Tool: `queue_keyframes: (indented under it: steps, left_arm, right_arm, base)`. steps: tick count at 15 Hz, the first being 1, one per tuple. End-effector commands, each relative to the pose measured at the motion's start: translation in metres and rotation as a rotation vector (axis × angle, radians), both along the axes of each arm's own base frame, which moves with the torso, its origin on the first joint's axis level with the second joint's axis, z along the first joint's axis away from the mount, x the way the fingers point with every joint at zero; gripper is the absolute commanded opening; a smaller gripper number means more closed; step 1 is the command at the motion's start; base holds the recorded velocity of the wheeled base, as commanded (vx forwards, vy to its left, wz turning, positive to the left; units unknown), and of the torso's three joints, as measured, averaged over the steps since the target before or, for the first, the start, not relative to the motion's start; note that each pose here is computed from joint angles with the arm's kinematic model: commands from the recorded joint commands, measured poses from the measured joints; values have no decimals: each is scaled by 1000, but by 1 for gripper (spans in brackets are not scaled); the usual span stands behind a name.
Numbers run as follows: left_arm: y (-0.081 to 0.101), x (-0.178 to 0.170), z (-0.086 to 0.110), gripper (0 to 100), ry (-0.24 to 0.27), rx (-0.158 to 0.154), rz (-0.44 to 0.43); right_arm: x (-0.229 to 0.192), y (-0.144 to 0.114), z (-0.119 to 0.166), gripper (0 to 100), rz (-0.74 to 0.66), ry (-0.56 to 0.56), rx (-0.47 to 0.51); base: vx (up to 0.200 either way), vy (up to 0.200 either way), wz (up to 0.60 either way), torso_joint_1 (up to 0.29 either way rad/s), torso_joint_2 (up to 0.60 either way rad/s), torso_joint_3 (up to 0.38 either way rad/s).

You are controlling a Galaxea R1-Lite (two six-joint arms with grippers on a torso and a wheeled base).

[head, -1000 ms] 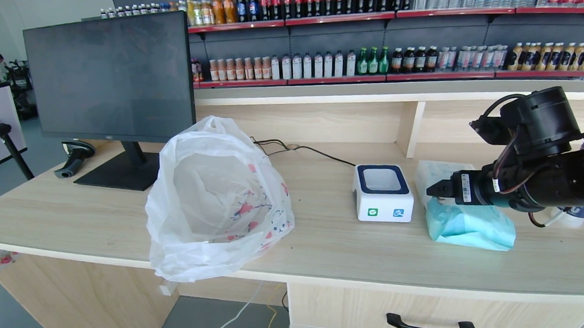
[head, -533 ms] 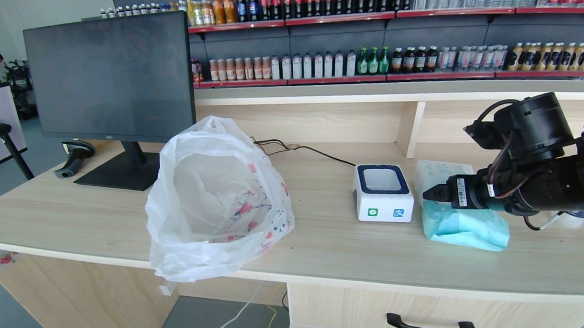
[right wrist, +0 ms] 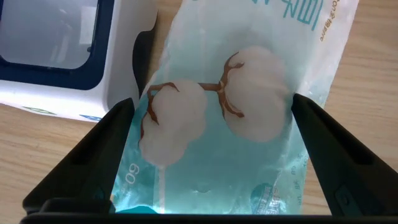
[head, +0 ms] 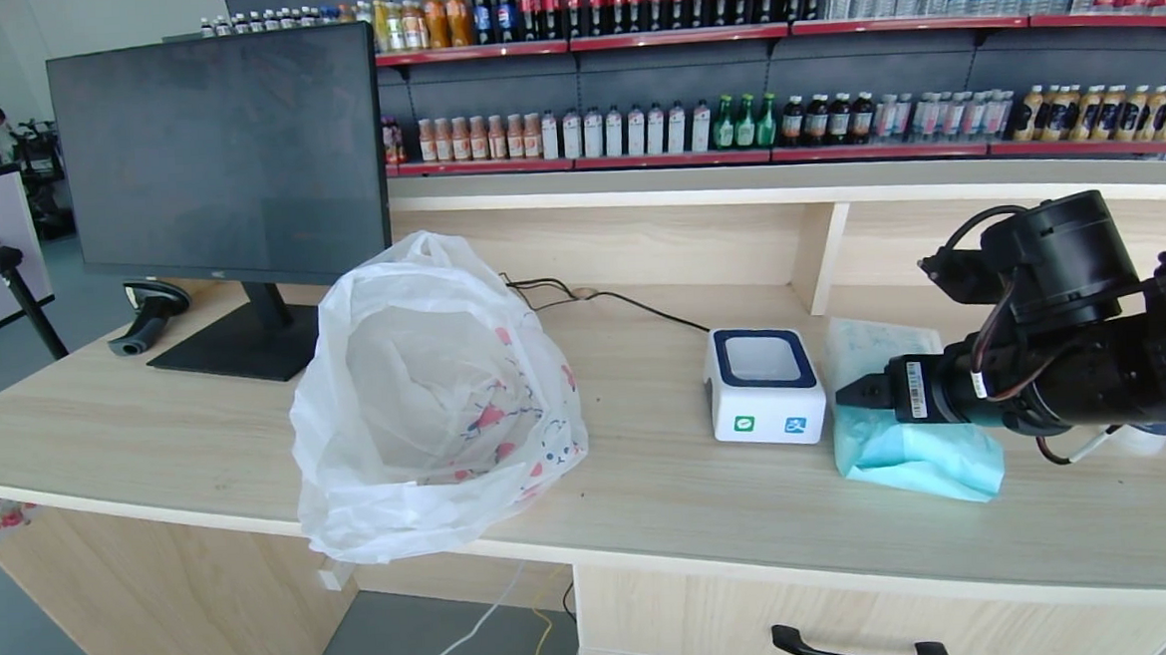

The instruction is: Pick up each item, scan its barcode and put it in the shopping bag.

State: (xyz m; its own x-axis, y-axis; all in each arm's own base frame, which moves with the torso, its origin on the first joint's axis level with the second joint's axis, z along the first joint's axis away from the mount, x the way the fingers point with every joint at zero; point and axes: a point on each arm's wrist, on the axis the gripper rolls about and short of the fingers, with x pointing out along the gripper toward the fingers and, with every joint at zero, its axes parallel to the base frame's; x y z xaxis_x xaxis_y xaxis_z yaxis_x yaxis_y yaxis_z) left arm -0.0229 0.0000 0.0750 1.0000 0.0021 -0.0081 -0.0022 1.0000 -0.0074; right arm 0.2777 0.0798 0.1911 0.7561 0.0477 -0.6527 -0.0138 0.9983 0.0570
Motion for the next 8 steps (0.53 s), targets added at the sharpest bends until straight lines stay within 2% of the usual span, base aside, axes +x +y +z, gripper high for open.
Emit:
queue_keyframes:
  steps: [1, 8]
  left_arm:
    - [0, 0, 0, 100, 1, 0, 1]
    - [0, 0, 0, 100, 0, 0, -1]
  right_arm:
    - [0, 1, -5, 100, 15, 20, 5]
    - [5, 5, -19, 100, 28, 68, -4]
  base:
    - [0, 0, 0, 0, 0, 0]
    - [0, 0, 0, 0, 0, 0]
